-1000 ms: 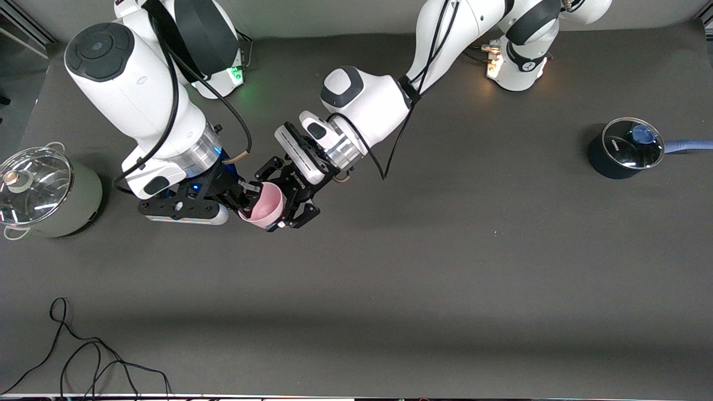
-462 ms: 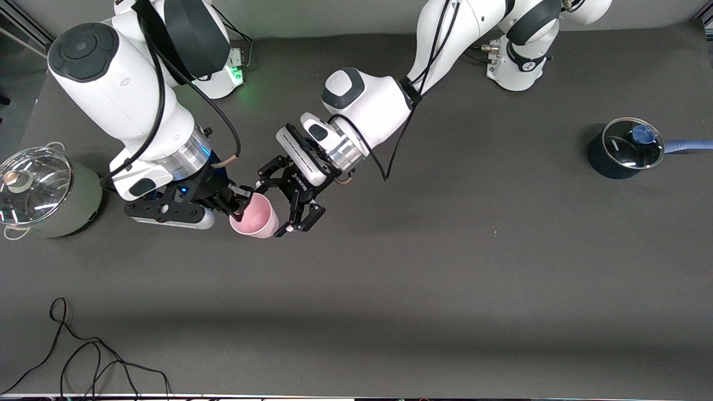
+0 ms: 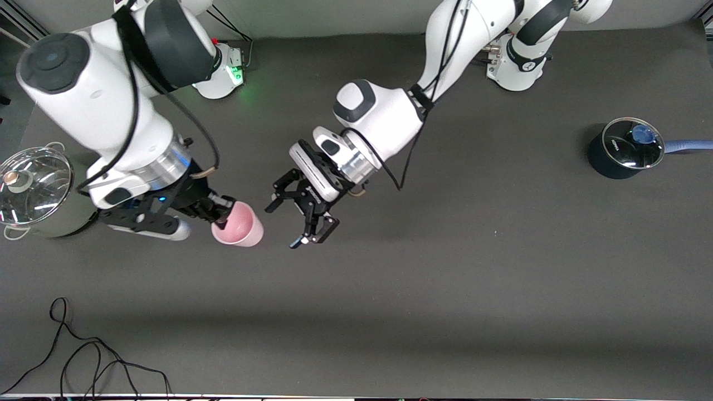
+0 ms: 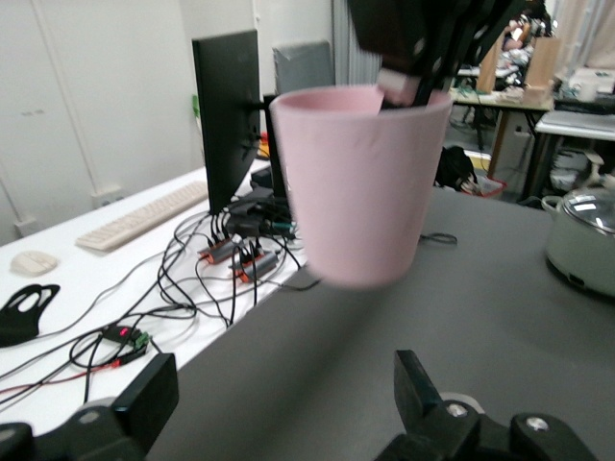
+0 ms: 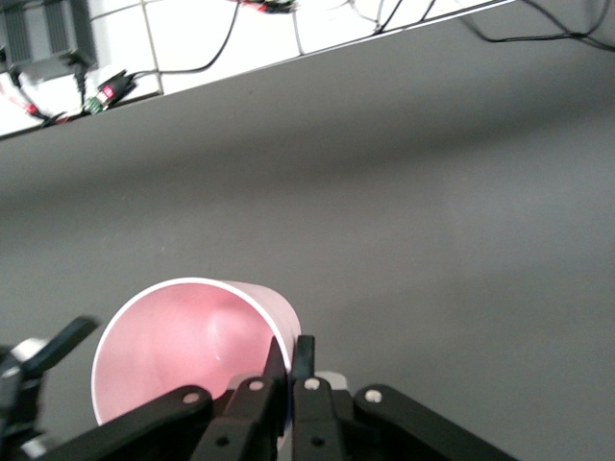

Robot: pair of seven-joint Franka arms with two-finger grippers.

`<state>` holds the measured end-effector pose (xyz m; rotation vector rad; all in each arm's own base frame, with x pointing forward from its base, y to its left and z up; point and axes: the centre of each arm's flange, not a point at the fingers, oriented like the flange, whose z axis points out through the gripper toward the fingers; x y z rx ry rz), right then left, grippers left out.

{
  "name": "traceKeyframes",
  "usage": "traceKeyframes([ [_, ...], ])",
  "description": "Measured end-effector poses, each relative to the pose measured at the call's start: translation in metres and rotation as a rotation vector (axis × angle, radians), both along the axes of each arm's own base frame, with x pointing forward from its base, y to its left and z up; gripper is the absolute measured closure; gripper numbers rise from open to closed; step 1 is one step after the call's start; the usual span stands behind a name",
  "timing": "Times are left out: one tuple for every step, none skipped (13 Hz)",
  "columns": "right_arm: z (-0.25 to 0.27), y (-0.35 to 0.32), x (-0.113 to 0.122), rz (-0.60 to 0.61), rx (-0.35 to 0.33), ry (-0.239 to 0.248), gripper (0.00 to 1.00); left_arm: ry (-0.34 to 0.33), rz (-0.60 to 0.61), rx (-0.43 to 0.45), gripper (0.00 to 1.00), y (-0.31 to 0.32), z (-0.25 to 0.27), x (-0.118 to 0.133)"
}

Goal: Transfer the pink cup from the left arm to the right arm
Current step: 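Carry the cup with the right gripper while the left gripper withdraws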

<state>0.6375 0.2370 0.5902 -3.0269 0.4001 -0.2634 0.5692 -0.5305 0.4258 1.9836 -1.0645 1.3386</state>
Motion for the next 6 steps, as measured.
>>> traceKeyframes([
  [0.0,-0.015,0.005,-0.023,0.0,0.0,0.96,0.019,-0.043,0.03,0.0,0.017,0.003,0.01],
  [-0.001,-0.032,0.011,-0.051,-0.001,0.0,0.96,0.046,-0.098,0.068,0.0,0.041,0.008,0.023],
  [-0.001,-0.051,0.017,-0.08,-0.002,0.001,0.96,0.075,-0.152,0.111,0.0,0.07,0.012,0.038],
  [-0.002,-0.07,0.023,-0.109,-0.004,0.002,0.96,0.103,-0.204,0.16,0.0,0.101,0.014,0.054],
  [-0.003,-0.091,0.028,-0.141,-0.005,0.003,0.96,0.138,-0.248,0.205,0.0,0.134,0.015,0.071],
  [-0.004,-0.113,0.033,-0.175,-0.007,0.005,0.96,0.176,-0.285,0.244,0.0,0.166,0.015,0.085],
])
